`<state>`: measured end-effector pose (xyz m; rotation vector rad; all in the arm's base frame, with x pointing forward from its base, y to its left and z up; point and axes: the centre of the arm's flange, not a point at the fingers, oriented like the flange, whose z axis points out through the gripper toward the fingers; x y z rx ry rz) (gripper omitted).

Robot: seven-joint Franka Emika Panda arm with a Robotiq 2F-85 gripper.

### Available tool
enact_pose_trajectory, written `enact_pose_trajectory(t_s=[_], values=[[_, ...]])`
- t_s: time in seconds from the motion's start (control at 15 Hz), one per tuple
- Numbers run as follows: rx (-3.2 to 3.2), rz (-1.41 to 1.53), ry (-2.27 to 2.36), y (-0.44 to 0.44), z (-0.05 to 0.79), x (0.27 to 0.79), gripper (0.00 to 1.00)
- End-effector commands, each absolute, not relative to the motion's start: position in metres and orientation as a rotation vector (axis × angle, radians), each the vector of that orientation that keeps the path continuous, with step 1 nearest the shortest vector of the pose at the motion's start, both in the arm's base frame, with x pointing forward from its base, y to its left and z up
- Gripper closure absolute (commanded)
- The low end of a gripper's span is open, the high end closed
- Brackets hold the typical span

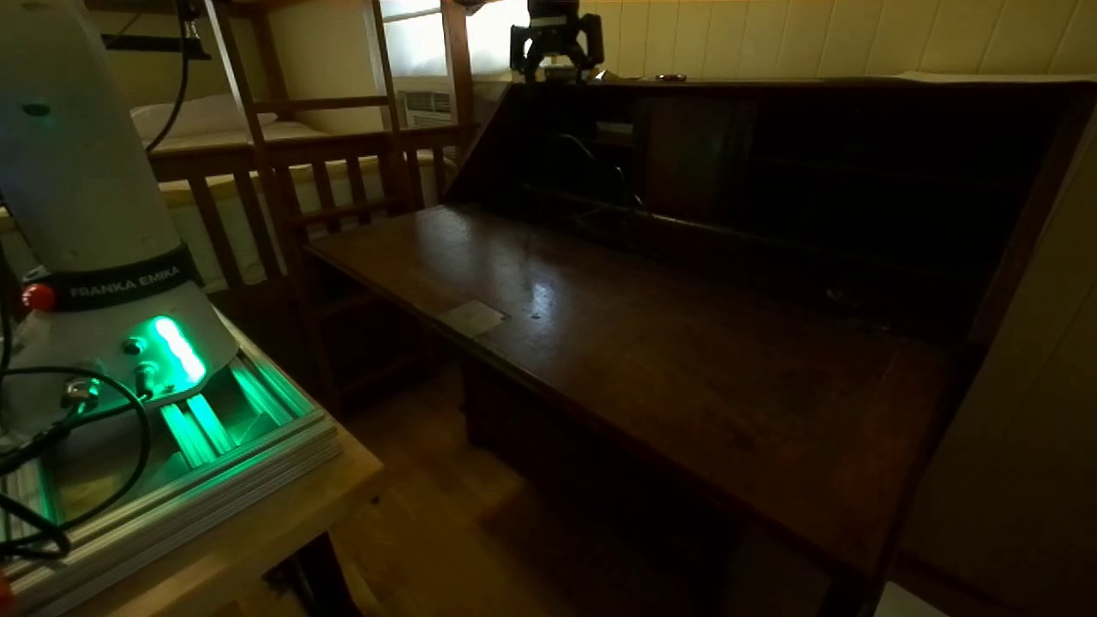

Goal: Move the black cable to the right.

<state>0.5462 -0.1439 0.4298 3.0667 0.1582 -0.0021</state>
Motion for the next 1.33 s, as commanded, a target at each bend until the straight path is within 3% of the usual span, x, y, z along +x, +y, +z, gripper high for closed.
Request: enact_pose_trajectory(t_s=[0.0,0.33,0.4,1.27], values=[[2.96,-0.117,0.184,-0.207,0.394,0.591,0.0],[2.927,-0.199,0.097,-0.235,0.365,0.637,0.0],[2.944,-0.16,0.128,-0.227,0.365,0.599,0.0],[2.879,-0.028,0.385,-0.197,0.338,0.64,0.0]])
